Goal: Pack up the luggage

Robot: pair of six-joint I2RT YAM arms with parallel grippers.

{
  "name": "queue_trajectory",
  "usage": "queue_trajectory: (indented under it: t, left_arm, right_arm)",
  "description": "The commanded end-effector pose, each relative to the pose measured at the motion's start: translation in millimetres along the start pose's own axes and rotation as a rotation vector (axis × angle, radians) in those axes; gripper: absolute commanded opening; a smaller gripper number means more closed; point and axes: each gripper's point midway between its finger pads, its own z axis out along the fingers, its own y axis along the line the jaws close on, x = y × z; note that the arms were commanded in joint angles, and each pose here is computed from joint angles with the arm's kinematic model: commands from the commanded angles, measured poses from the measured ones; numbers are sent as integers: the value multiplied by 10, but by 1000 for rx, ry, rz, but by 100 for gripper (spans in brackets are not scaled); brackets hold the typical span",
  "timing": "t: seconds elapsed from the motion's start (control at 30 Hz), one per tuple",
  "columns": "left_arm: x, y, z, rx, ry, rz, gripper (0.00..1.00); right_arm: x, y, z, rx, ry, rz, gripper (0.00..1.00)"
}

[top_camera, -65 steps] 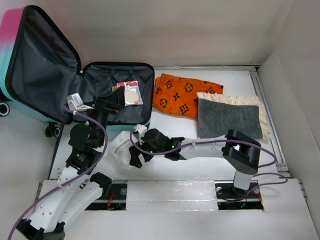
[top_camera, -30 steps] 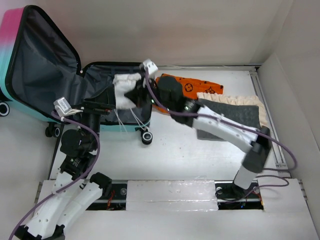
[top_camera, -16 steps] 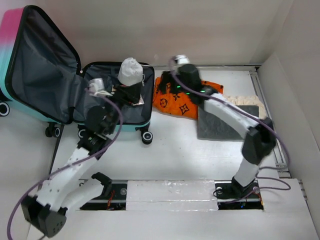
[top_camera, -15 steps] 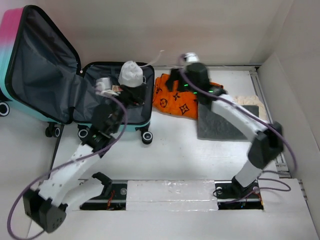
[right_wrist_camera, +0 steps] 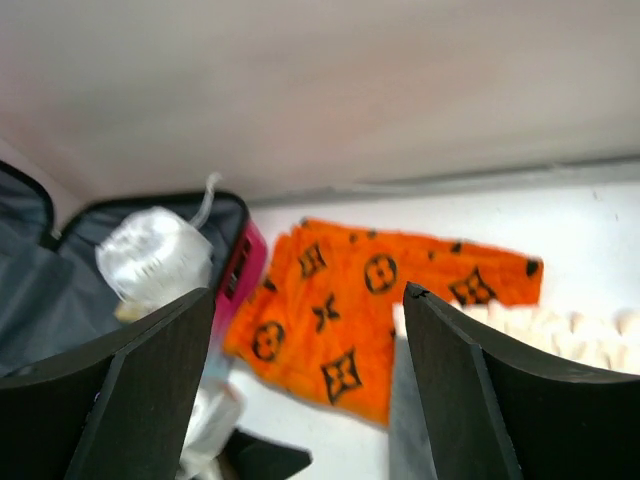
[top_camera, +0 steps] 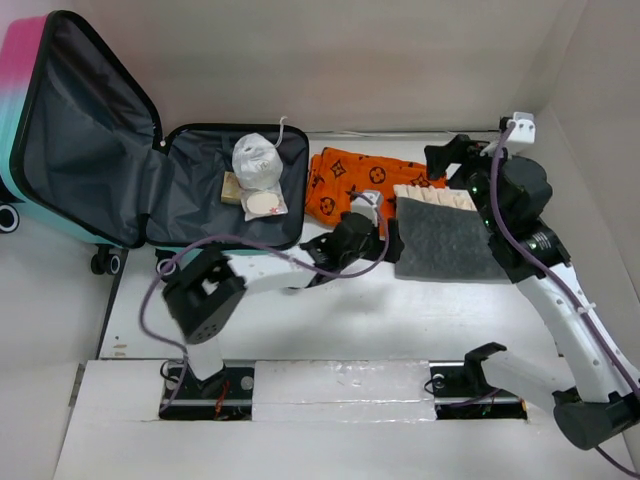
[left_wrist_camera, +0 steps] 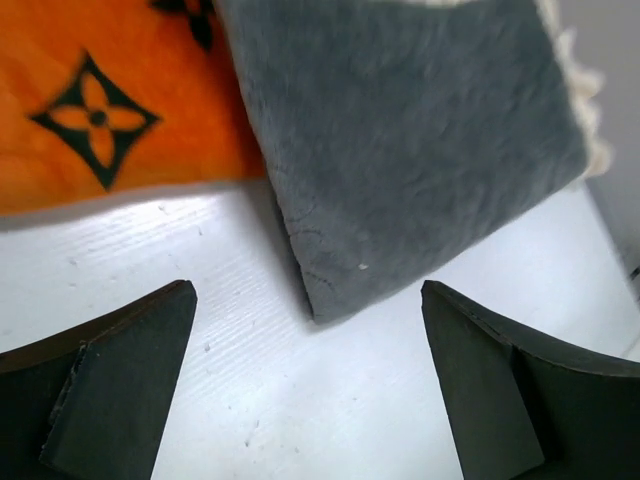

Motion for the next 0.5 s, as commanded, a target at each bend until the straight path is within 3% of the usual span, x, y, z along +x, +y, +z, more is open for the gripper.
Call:
queue_trajectory:
  t: [0.0,0.47]
  left_arm:
    - [60,-210,285,90,61,-21,93]
    - [767,-90,1116,140,277,-82,90]
  right_arm:
    - [235,-121,-2,29,63,-30,82]
    - [455,-94,-28,-16,105,-32,82]
